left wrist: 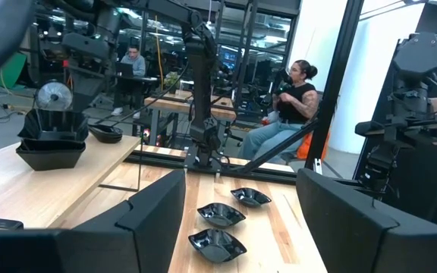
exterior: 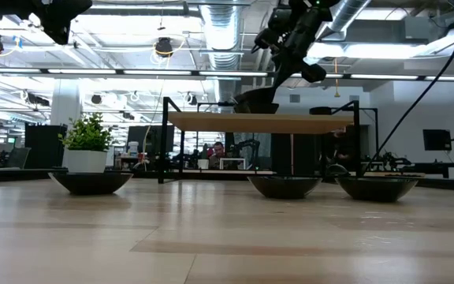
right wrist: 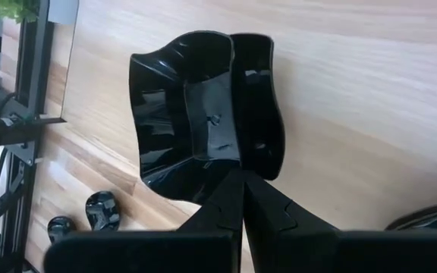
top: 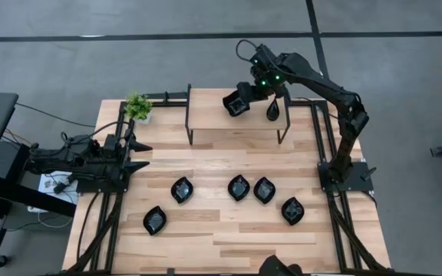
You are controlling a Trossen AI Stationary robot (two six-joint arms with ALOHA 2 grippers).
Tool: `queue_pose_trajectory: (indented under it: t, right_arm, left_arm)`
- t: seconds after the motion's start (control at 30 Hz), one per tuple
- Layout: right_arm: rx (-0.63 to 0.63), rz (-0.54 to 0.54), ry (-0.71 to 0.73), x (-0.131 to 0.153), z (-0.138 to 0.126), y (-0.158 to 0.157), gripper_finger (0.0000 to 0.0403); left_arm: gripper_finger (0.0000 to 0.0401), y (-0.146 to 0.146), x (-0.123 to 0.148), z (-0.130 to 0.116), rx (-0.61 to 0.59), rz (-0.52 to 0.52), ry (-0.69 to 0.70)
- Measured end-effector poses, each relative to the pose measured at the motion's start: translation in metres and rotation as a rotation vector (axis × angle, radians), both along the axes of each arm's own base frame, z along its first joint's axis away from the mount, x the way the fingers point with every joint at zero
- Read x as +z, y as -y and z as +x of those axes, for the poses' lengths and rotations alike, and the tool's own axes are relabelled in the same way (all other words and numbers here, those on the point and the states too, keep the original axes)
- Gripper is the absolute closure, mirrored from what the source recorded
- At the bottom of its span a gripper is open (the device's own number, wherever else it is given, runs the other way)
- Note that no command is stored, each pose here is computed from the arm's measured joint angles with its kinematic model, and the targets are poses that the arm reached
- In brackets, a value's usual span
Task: Pick & Place Mini shaped plates
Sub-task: Stack the black plate on top of the black plate on the shelf
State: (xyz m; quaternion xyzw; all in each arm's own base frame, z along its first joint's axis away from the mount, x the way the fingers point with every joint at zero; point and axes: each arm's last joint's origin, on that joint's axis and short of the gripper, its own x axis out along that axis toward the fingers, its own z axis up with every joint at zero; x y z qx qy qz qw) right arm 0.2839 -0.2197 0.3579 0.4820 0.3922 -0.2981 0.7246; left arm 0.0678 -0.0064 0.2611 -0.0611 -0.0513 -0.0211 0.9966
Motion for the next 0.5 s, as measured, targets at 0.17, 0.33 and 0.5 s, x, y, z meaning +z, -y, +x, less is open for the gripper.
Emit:
queue_pose_trajectory:
  t: [0.17,0.33,0.5]
  right_arm:
    - [0.002,-0.018,0.019,0.0011,0.0019,0.0011,0.0403]
    - [0.003,-0.015,0.020,0.0011,0.0024,0.0004,0.0403]
    - [0.007,-0.008,0.013,0.0007,0.0027,-0.0013,0.0403]
  left_arm:
    - [0.0146,0.0000,0.0000,0.0000,0.000,0.000,0.000]
    - [0.0146,0.0000,0.0000,0.0000,0.000,0.000,0.000]
    - [0.0146,0.0000,0.0000,0.0000,0.000,0.000,0.000]
